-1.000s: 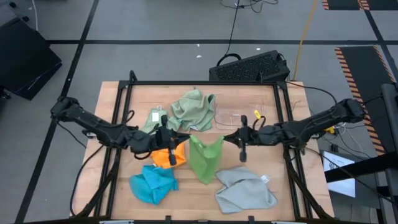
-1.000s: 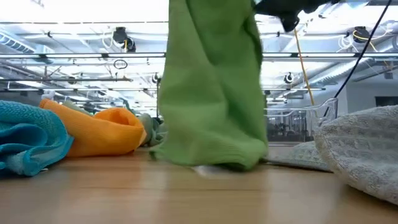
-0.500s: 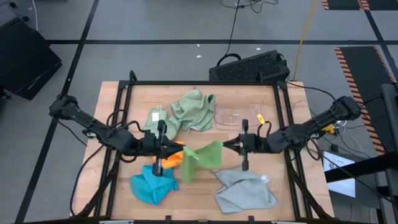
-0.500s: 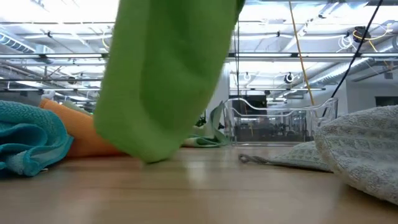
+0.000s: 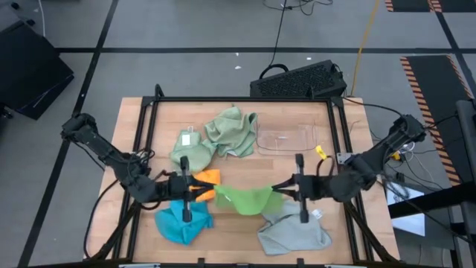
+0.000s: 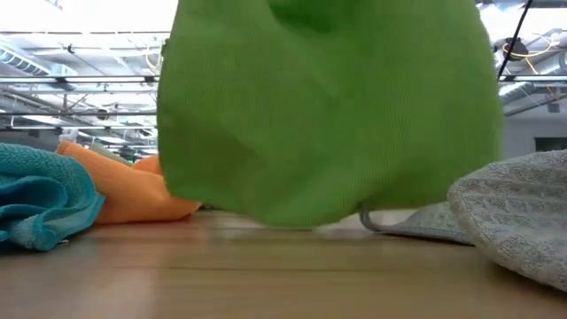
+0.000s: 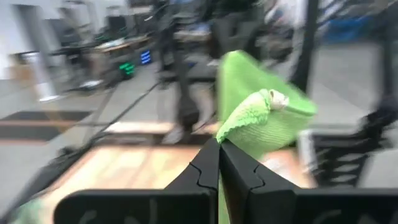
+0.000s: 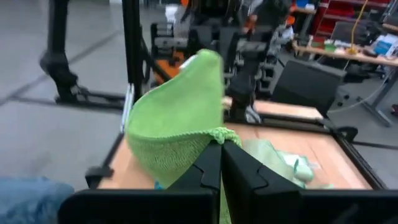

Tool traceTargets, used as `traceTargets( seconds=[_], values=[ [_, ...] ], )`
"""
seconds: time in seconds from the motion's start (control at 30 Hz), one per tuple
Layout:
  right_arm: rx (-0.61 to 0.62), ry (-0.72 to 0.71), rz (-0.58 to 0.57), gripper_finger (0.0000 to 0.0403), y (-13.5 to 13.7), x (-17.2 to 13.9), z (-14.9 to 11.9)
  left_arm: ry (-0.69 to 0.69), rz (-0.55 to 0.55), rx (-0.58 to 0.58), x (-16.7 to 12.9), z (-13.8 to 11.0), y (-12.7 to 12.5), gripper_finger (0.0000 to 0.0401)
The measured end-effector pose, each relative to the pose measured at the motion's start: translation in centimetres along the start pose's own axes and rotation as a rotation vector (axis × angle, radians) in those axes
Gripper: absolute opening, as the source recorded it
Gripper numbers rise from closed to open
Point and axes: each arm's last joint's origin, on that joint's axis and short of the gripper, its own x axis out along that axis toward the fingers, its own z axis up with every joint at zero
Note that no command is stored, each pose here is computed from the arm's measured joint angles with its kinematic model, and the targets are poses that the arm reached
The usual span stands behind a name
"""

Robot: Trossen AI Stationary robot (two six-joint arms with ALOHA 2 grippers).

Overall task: Fold microfiber towels
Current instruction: Fold the green microfiber cloth

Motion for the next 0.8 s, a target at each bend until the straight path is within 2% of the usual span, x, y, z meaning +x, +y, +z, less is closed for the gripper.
traceTargets(
  seconds=[0.1,0.23,0.33,0.53,0.7,0.8],
  values=[
    [-0.007,0.053,-0.032,0.0,-0.2,1.4,-1.4,0.106,0.123,0.011,0.3,-1.4,0.8,0.0007],
    [0.029,0.136,-0.079,0.0,-0.9,3.2,-4.1,0.235,0.173,-0.065,0.7,-3.2,1.8,0.0004],
    [0.098,0.203,-0.039,0.0,-1.4,4.1,-6.4,0.332,0.126,-0.12,1.1,-4.5,1.7,0.0014],
    [0.226,0.243,0.123,0.0,-1.5,5.0,-10.2,0.485,-0.082,-0.149,2.4,-6.9,-0.3,0.0017],
    [0.318,0.271,0.216,0.0,-1.3,5.1,-12.8,0.56,-0.147,-0.14,3.3,-9.3,-2.1,0.0004],
    [0.38,0.27,0.243,0.0,-1.2,5.0,-14.3,0.616,-0.158,-0.127,3.7,-10.9,-3.0,0.0009]
  ],
)
